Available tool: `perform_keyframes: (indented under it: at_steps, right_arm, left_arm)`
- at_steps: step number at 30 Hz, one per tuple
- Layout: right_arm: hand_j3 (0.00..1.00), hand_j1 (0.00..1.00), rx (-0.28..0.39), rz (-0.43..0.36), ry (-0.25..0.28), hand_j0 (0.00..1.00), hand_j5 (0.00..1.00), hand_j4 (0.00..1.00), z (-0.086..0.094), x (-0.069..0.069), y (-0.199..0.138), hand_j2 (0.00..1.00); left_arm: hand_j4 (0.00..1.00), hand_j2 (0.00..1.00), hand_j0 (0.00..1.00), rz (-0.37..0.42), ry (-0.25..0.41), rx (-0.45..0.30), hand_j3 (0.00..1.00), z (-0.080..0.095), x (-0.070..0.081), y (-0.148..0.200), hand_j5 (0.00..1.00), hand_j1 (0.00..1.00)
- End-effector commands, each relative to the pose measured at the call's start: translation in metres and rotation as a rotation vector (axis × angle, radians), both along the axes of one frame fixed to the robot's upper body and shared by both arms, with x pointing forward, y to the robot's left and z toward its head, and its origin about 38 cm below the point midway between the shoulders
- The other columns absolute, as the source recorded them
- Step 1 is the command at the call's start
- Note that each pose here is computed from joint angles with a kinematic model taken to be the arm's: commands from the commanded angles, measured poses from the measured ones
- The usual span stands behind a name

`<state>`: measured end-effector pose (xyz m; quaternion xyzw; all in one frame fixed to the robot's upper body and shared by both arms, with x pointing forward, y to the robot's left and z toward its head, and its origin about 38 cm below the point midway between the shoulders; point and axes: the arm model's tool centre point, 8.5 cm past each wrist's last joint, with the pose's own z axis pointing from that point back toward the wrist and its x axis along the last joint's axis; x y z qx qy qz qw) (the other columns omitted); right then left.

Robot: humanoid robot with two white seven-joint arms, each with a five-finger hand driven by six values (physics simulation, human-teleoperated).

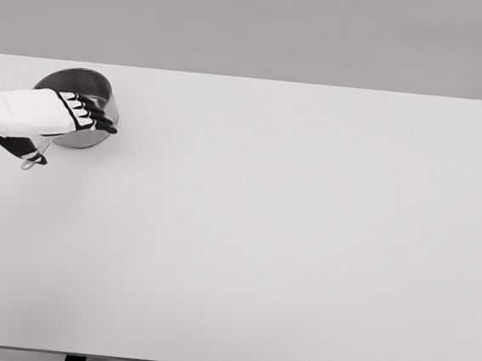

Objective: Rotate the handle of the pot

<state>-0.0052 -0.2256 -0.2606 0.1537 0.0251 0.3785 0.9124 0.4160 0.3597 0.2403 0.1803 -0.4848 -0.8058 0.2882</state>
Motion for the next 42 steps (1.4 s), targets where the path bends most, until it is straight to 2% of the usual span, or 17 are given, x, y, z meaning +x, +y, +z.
perform_keyframes:
  at_steps: [1, 13, 32, 42]
  right_arm:
    - [1.0, 1.0, 0.001, 0.0, 0.0, 1.0, 1.0, 1.0, 0.0, 0.0, 0.0, 1.0]
    - [1.0, 1.0, 0.001, 0.0, 0.0, 1.0, 1.0, 1.0, 0.0, 0.0, 0.0, 1.0]
    - [1.0, 1.0, 0.0, 0.0, 0.001, 1.0, 1.0, 1.0, 0.0, 0.0, 0.0, 1.0]
    - [1.0, 1.0, 0.001, 0.0, 0.0, 1.0, 1.0, 1.0, 0.0, 0.0, 0.0, 1.0]
  left_arm:
    - [1.0, 1.0, 1.0, 0.006, -0.002, 0.009, 1.0, 0.001, 0.0, 0.003, 1.0, 1.0]
    - [1.0, 1.0, 1.0, 0.088, 0.004, 0.075, 1.0, -0.008, 0.008, 0.032, 1.0, 1.0]
    - [1.0, 1.0, 1.0, 0.254, 0.037, 0.087, 1.0, -0.02, 0.018, 0.084, 1.0, 1.0]
    - [1.0, 1.0, 1.0, 0.325, 0.036, 0.066, 1.0, -0.023, 0.025, 0.102, 1.0, 1.0]
